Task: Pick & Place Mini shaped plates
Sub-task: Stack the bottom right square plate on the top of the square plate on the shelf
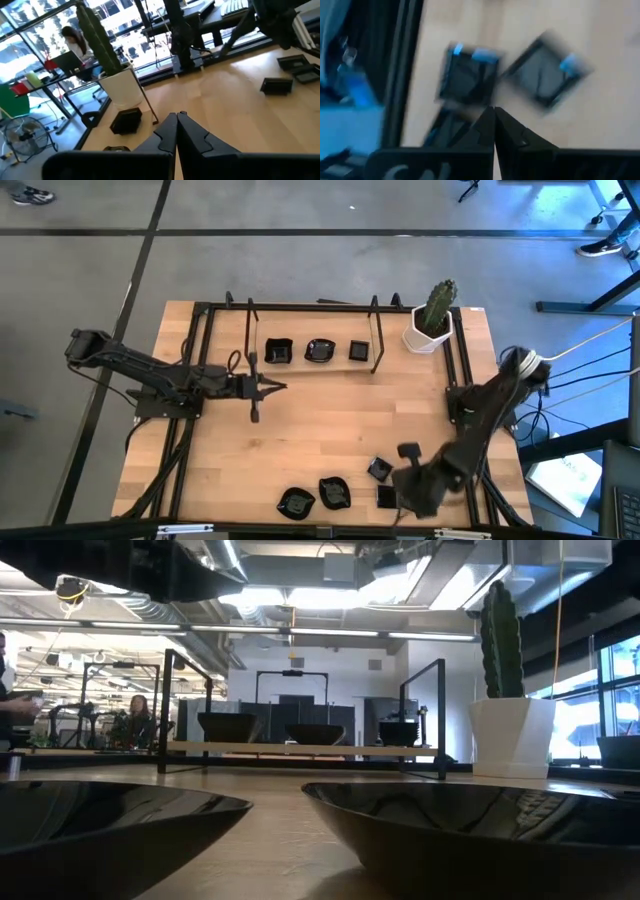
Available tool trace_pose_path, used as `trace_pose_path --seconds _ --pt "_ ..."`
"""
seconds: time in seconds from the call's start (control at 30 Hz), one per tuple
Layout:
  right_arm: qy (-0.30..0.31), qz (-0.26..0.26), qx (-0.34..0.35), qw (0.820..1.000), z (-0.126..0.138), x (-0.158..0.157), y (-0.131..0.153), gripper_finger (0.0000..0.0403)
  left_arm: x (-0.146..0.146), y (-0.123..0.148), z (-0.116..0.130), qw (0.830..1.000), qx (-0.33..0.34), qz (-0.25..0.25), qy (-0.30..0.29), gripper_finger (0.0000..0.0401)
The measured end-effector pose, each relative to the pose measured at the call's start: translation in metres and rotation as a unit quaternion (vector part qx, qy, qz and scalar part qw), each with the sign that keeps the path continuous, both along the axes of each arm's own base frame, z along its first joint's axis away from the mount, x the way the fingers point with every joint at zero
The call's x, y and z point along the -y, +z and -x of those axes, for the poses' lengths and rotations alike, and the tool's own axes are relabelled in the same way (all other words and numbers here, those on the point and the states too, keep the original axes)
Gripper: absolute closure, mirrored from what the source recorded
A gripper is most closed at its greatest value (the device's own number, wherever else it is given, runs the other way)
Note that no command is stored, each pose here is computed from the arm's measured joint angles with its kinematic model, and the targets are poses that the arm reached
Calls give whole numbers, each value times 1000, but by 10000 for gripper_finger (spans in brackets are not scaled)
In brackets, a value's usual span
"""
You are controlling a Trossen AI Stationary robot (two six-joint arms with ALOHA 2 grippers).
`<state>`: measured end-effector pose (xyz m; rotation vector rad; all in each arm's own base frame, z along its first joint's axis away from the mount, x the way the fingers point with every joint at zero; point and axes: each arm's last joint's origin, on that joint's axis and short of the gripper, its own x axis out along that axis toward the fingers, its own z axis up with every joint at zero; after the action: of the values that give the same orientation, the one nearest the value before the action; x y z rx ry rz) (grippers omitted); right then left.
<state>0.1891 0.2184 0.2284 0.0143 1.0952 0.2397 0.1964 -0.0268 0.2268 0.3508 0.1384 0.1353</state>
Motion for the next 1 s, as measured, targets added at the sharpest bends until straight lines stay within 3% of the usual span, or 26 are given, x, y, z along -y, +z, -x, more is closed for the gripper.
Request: trace_pose_path --seconds 0.13,0.33,0.53,0.83,1.0 --pt "-10 -29 -68 997 2 -33 -17 397 1 0 0 1000 -4 -13 -4 394" --pt "-26 -60 -95 993 -11 -59 -17 388 1 0 0 1000 -4 -20 -1 392" --pt "-72 -18 -151 986 -12 -49 -26 389 1 0 0 1000 -4 -16 -1 397" --pt "-43 -11 -196 980 -13 -54 -41 395 1 -3 0 1000 -14 -18 -1 395" --pt "-35 22 -202 979 -13 -52 -51 398 1 -2 0 1000 -14 -18 -1 399"
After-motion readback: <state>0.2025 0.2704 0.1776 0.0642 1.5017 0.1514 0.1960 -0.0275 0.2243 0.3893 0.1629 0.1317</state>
